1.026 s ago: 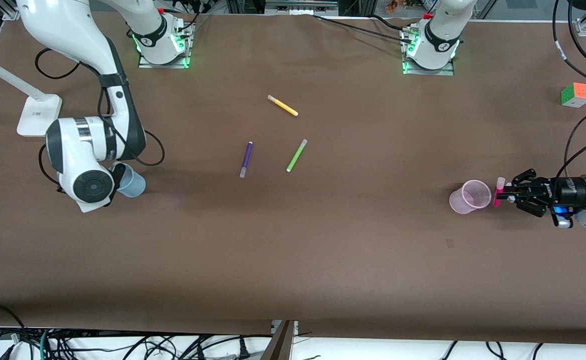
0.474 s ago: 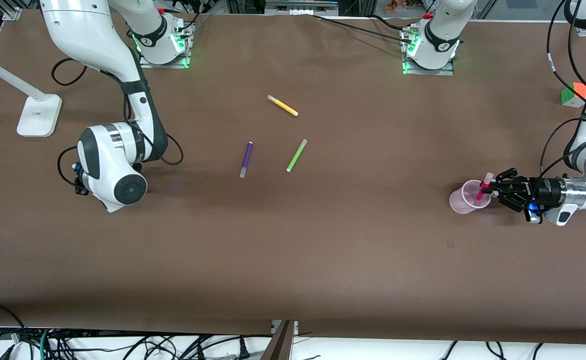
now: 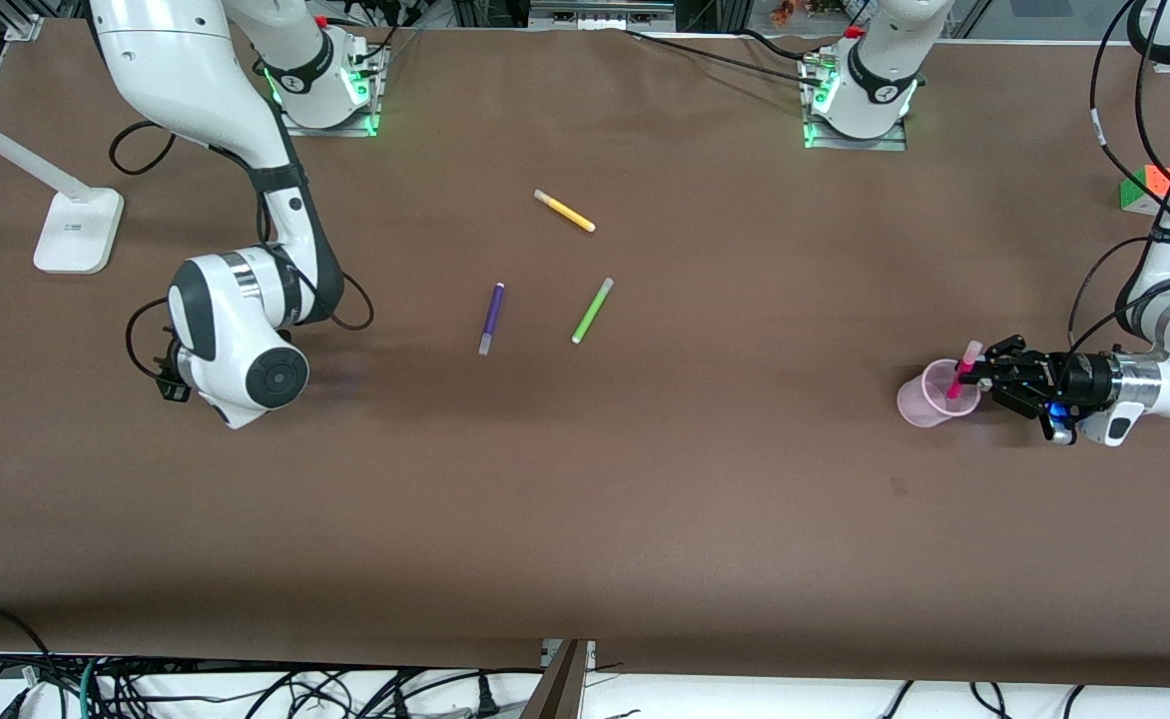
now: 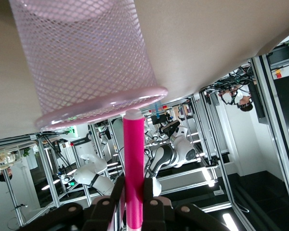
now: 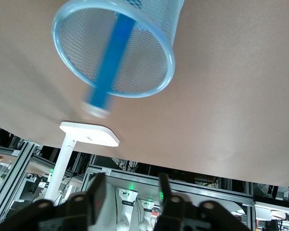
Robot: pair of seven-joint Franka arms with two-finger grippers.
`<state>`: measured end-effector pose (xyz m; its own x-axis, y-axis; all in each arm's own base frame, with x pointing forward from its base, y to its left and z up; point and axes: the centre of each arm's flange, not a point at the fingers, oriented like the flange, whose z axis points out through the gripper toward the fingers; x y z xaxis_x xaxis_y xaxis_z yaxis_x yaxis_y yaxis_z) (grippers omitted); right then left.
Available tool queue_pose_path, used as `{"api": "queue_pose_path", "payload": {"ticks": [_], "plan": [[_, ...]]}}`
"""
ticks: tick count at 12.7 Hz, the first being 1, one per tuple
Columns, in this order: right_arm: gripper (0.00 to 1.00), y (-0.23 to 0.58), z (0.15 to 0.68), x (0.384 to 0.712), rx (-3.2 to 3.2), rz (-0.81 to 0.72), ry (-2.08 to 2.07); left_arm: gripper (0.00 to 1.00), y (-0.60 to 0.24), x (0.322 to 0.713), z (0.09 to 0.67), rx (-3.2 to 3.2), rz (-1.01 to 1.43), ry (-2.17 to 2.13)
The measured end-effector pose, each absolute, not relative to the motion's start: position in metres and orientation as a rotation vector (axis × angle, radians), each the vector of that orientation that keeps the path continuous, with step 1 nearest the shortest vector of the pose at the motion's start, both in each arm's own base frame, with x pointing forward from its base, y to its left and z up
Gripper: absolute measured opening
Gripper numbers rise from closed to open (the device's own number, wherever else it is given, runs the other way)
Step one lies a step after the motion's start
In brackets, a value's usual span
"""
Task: Place pink and blue markers in matching cups
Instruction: 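Lower the pink marker into the pink cup while the right gripper drops blue, then open the left gripper over the pink cup and lift away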
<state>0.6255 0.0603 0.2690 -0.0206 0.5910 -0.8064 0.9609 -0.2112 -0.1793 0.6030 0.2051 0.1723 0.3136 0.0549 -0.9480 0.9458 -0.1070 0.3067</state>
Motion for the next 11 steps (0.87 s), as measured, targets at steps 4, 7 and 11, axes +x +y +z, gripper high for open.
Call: {"api": "queue_pose_path", "payload": {"ticks": [4, 7, 11], "plan": [[1.0, 0.065, 0.286, 0.637, 1.832, -1.073, 1.605, 0.7, 0.209, 0.599, 0.167, 1.471, -0.987, 0.953], [1.0, 0.077, 0.328, 0.659, 1.947, -0.921, 1.583, 1.0, 0.211, 0.607, 0.191, 1.575, -0.958, 0.933], [1.0, 0.095, 0.402, 0.685, 2.128, -0.651, 1.529, 1.0, 0.181, 0.632, 0.326, 1.898, -0.836, 0.911]]}}
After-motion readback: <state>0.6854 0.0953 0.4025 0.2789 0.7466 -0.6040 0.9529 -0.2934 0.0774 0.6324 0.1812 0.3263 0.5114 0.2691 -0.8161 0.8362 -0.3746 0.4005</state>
